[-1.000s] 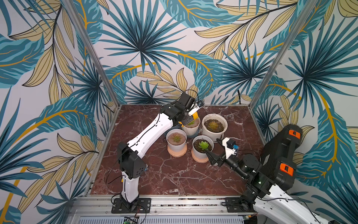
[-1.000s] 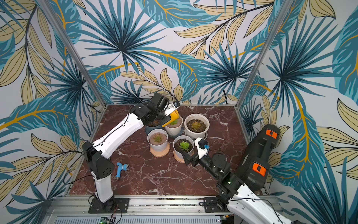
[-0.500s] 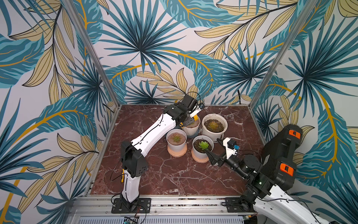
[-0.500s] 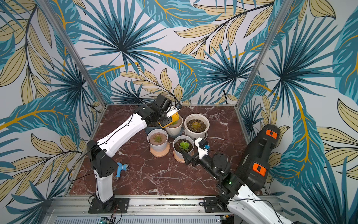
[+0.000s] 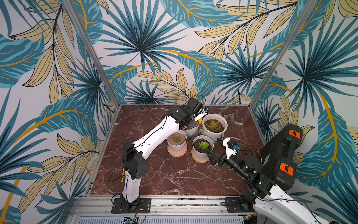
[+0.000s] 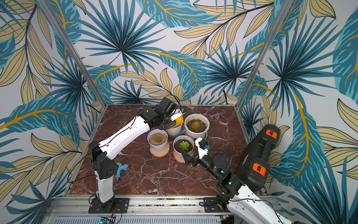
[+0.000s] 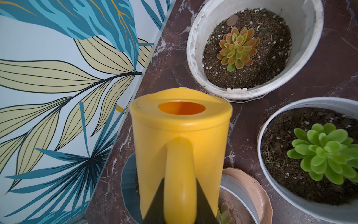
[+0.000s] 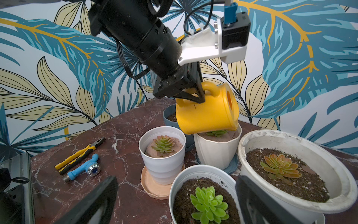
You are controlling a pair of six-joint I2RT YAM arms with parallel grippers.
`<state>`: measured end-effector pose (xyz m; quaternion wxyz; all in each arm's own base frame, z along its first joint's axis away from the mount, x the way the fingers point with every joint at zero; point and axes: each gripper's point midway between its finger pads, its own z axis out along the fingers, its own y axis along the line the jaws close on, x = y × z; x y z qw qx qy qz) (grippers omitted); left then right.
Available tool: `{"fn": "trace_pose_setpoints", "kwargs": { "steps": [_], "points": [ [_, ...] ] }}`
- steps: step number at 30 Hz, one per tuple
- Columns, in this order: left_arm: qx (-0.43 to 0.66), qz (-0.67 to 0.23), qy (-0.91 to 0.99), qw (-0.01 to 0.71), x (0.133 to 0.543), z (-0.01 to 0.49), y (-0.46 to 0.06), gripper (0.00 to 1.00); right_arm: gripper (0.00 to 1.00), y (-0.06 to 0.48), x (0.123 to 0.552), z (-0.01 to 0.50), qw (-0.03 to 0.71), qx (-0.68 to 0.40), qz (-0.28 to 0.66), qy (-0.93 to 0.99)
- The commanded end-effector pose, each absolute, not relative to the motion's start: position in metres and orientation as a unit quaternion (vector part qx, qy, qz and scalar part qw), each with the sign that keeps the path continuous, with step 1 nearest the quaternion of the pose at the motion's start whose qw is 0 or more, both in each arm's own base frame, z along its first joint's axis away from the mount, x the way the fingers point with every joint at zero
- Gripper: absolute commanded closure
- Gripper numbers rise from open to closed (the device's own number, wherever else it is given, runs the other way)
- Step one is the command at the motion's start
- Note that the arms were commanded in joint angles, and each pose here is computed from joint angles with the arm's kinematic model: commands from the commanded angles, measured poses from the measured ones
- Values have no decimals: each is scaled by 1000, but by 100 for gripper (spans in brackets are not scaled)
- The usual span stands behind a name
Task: Water the succulent around the soil edge
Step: Water the soil of the potted plant with water.
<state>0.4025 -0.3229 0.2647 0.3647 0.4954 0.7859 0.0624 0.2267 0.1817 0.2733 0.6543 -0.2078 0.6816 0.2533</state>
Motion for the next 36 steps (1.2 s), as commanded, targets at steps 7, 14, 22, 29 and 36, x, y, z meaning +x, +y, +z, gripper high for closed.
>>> {"fn": "trace_pose_setpoints", "kwargs": {
  "steps": [7, 14, 22, 29, 36],
  "points": [
    [482, 53, 777, 402, 394, 301, -321, 100, 1, 182, 224, 282, 662, -210, 257, 672],
    [487, 49, 773, 403, 380, 308, -323, 100, 1, 182, 224, 282, 662, -210, 256, 672],
    [486, 54, 779, 392, 368, 299, -312, 100, 0, 183, 225, 280, 660, -211, 256, 674],
    [484, 53, 784, 385, 364, 287, -309, 100, 1, 183, 225, 280, 660, -212, 256, 674],
    [481, 60, 785, 386, 368, 282, -310, 100, 0, 182, 224, 281, 661, -211, 256, 673]
  ]
}}
